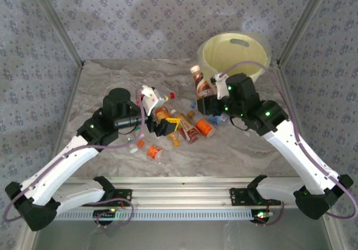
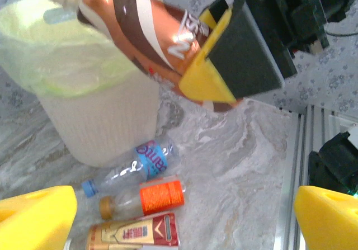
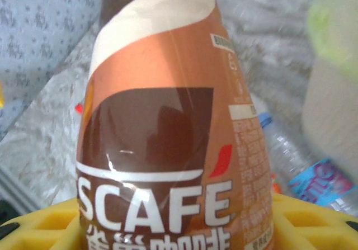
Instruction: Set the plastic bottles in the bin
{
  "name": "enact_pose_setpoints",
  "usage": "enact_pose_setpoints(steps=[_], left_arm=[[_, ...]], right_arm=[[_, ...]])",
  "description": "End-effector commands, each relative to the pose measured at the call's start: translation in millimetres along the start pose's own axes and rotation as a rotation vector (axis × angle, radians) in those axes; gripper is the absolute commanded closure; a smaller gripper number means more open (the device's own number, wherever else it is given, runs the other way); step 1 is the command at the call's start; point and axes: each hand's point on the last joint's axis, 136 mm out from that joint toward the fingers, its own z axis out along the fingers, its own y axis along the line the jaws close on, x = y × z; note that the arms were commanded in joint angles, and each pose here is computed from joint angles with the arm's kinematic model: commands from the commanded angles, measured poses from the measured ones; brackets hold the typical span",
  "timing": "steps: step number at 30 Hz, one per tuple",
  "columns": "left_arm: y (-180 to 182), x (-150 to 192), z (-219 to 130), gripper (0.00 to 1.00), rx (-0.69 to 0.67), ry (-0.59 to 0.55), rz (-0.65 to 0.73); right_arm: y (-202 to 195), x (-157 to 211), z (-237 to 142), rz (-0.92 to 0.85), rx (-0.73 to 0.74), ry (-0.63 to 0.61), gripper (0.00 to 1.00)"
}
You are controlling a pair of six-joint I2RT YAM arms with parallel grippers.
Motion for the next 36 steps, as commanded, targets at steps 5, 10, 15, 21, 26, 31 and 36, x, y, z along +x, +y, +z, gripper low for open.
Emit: enact_pose_setpoints(steps=[5,10,15,21,26,31,36], left_arm=[[1.2,-16.0,13.0,0.00,0.035,-0.070,0.038],[3.8,-3.1,18.7,0.00,0.032,-0.071,0.023],[2.6,10.2,22.6,0.00,0.047,-0.062,0.005],[-1.3,14.1,20.3,0.00,0.060,-0.040,0.023],[-1.3,15.9,18.7,0.00,0.052,-0.033,0.025],[-0.9,16.1,17.9,0.00,0.034,-0.032,0.027],[0.4,25.9,23.1,0.01,0.023,-0.032,0.020]], right_arm=[[-35.7,-59.7,-27.3,-0.058,0.133,-0.111,0.41],[-62.2,-87.3,-33.3,-0.041,0.186,-0.151,0.41],[-83.5,-104.5,-28.9,-0.038,0.209,-0.154,0.41],[-115.4,-115.3,-14.6,-0.010,0.232,-0.142,0.41],[-137.4,-119.3,-1.7,0.022,0.232,-0.117,0.41],[-159.6,-118.8,20.3,0.046,0.247,-0.071,0.41],[-181.8,-116.6,41.4,0.063,0.269,-0.026,0.41]])
